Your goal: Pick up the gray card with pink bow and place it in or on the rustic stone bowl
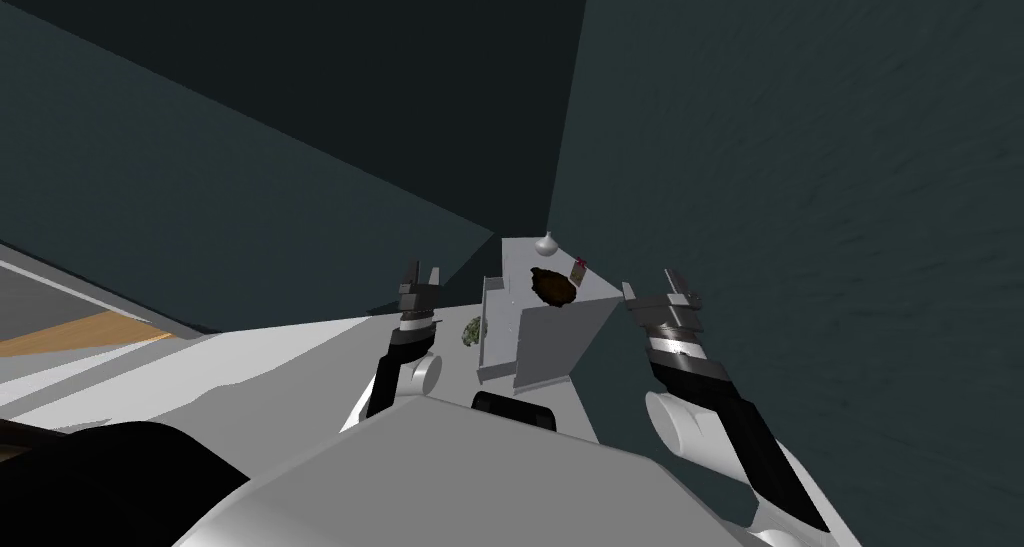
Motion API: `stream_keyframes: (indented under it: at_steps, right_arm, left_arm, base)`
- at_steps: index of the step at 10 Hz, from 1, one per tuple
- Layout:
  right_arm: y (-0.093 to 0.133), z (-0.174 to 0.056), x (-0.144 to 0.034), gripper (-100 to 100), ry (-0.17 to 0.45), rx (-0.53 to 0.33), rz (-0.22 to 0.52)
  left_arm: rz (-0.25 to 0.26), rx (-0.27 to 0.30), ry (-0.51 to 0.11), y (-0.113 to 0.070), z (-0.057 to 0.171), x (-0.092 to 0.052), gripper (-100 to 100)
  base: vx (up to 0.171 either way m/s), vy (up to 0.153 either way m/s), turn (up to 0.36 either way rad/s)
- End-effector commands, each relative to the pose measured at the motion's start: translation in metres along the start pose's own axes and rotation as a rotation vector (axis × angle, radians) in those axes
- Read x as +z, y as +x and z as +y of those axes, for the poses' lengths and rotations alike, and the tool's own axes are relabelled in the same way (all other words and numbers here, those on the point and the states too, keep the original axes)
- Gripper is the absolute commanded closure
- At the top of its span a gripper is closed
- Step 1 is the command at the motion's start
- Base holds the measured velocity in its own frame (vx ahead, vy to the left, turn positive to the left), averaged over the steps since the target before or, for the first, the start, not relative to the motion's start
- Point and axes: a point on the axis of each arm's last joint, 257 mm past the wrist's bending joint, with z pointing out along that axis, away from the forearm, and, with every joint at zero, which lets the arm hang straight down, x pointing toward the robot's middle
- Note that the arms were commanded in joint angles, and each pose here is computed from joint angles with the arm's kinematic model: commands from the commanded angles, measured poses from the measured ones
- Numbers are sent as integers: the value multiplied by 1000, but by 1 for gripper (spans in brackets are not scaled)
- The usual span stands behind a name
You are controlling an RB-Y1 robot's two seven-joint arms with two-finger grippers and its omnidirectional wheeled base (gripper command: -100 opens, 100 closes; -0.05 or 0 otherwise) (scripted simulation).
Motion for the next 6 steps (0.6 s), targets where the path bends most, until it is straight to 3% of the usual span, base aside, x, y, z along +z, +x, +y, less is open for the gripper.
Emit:
stream_keyframes:
  at_steps: [1,6]
  right_arm:
    - [-8,-2,4,-100,9,57,-15]
    - [-29,-12,16,-100,46,259,-65]
  left_arm:
    - [0,0,0,0,0,0,0]
    - [0,0,0,0,0,0,0]
  base:
    - [-24,-56,76]
    - [-24,-74,102]
